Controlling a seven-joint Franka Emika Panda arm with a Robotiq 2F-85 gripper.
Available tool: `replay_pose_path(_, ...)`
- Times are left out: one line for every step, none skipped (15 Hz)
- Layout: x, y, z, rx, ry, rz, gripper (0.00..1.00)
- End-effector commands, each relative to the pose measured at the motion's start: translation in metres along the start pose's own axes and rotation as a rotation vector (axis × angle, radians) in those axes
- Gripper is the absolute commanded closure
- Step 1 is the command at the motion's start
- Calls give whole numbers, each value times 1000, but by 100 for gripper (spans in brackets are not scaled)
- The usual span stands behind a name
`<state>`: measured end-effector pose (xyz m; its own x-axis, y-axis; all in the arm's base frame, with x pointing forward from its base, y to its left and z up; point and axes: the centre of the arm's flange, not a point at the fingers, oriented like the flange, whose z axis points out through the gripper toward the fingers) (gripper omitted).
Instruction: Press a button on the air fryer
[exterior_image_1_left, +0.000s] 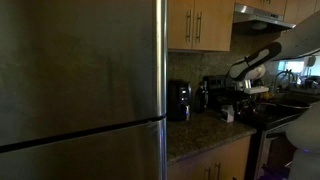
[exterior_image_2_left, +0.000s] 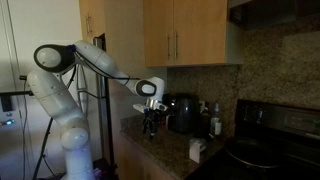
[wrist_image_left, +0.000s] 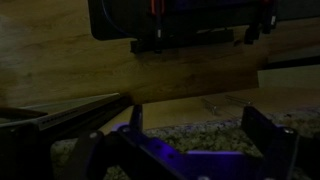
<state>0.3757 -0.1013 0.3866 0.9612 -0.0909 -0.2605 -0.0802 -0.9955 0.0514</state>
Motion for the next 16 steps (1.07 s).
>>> replay_pose_path(0,0,0,0,0,0,0)
replay_pose_path(0,0,0,0,0,0,0)
replay_pose_path(16,-9,14,-14,-3,54,0)
replay_pose_path(32,-24,24,-6,7,91,0)
replay_pose_path(48,-46,32,76,24,114,0)
replay_pose_path(59,-69,38,167,46,132,0)
replay_pose_path(66,-94,40,235,57,143,0)
replay_pose_path(76,-119,46,302,65,166,0)
replay_pose_path(86,-145,51,362,65,200,0)
replay_pose_path(95,-170,58,415,66,239,0)
replay_pose_path(104,-194,65,467,67,278,0)
replay_pose_path(72,-158,52,396,61,231,0)
replay_pose_path(76,-174,58,398,56,225,0)
replay_pose_path(76,-177,61,391,49,219,0)
replay_pose_path(76,-175,60,392,50,223,0)
replay_pose_path(76,-169,57,396,57,232,0)
